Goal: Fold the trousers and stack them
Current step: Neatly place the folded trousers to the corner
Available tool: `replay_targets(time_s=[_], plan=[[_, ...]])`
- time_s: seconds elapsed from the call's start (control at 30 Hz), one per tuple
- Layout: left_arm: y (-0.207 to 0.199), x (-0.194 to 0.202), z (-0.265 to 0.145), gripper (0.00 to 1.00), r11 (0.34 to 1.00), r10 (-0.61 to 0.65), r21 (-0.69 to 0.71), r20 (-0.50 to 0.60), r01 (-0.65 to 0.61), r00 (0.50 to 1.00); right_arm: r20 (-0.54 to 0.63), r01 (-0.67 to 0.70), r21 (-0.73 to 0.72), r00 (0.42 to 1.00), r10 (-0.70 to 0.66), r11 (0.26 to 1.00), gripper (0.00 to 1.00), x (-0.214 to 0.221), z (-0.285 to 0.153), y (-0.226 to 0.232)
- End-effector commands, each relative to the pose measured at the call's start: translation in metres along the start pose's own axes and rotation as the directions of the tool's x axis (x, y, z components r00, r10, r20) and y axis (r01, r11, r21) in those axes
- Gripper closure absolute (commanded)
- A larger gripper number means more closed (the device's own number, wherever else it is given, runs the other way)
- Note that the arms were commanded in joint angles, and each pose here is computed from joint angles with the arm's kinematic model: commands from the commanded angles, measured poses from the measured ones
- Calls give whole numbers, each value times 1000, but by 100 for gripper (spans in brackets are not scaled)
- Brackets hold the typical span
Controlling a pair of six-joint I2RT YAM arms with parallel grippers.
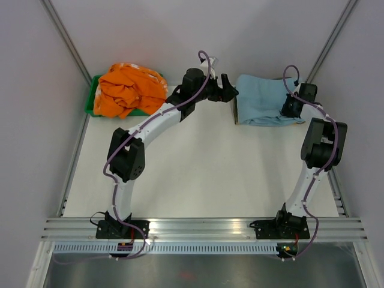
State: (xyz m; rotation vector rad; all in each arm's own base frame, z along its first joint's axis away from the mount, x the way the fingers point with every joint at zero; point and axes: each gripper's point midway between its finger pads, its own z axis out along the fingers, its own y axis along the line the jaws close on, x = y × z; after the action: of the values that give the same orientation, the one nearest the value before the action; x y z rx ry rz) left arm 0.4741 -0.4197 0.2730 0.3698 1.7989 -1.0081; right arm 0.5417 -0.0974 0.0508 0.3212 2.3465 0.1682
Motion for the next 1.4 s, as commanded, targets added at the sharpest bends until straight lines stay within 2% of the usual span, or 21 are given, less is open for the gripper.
replay_targets(time_s=[0.0, 0.03, 0.1, 0.13, 0.2, 0.33, 0.43, 0.5, 0.6, 0.7, 0.77, 0.87, 0.9, 1.0, 1.03, 1.07, 1.1, 1.13, 1.17, 1.33, 1.37], plan=[[5, 3, 0, 7, 999, 32, 0, -16, -32, 999, 123, -24, -20, 992, 26, 1000, 100, -19, -59, 20], [10, 14, 11, 5, 1000, 5, 6, -22, -5, 1000, 82, -43, -9, 996, 44, 999, 100, 9, -59, 16], [-4, 1, 28, 5, 997, -47, 67, 15, 46, 999, 124, -56, 12, 991, 54, 998, 100, 9, -75, 15], [4, 29, 48, 5, 995, -81, 60, -30, 83, 996, 111, -61, 23, 992, 58, 998, 100, 20, -78, 13], [-20, 22, 65, 7, 982, -142, 128, -4, 142, 990, 84, -62, 52, 995, 57, 997, 100, 30, -78, 7], [-59, 66, 95, 21, 947, -240, 217, -14, 237, 971, 48, -60, 69, 997, 57, 996, 100, 40, -85, 5], [-62, 99, 116, 29, 942, -275, 188, -38, 277, 961, 68, -43, 116, 997, 36, 992, 100, 41, -88, -5], [-54, 121, 129, 29, 932, -315, 168, -57, 320, 947, 50, -47, 150, 998, 40, 988, 100, 44, -85, -17], [-33, 152, 142, 34, 922, -367, 96, -92, 376, 925, 15, -92, 87, 996, 91, 992, 100, 41, -82, -12], [-12, 186, 146, 39, 916, -396, 4, -144, 400, 907, 37, -98, -59, 994, 101, 993, 100, 12, -108, 21], [-3, 207, 142, 44, 914, -403, -36, -194, 404, 894, 119, -72, -179, 988, 95, 981, 97, -18, -143, 50], [-1, 226, 132, 49, 918, -394, -53, -262, 394, 881, 252, -34, -223, 963, 91, 974, 84, -52, -184, 66], [-5, 224, 129, 51, 923, -376, -23, -270, 384, 887, 291, -18, -231, 953, 86, 973, 79, -62, -191, 69], [-34, 201, 106, 77, 939, -288, 100, -292, 329, 912, 372, 23, -236, 926, 68, 972, 78, -83, -194, 71], [-62, 162, 91, 82, 937, -250, 180, -254, 299, 934, 359, 12, -225, 931, 71, 974, 91, -86, -180, 67], [-58, 172, 78, 87, 944, -227, 175, -269, 279, 936, 342, 8, -222, 937, 70, 975, 97, -86, -170, 64], [-70, 150, 70, 93, 943, -200, 222, -217, 247, 956, 332, 15, -213, 942, 58, 977, 100, -90, -163, 62], [-87, 109, 54, 96, 947, -166, 255, -133, 195, 977, 278, -9, -207, 958, 68, 978, 100, -78, -136, 54], [-81, 110, 48, 98, 955, -159, 232, -116, 183, 980, 254, -15, -211, 965, 69, 977, 100, -74, -127, 53], [-101, 28, 61, 98, 957, -138, 272, 126, 99, 982, 174, -38, -175, 982, 69, 984, 100, -40, -79, 35], [-88, 46, 80, 98, 959, -157, 252, 104, 127, 982, 176, -40, -173, 982, 71, 984, 100, -38, -75, 33]])
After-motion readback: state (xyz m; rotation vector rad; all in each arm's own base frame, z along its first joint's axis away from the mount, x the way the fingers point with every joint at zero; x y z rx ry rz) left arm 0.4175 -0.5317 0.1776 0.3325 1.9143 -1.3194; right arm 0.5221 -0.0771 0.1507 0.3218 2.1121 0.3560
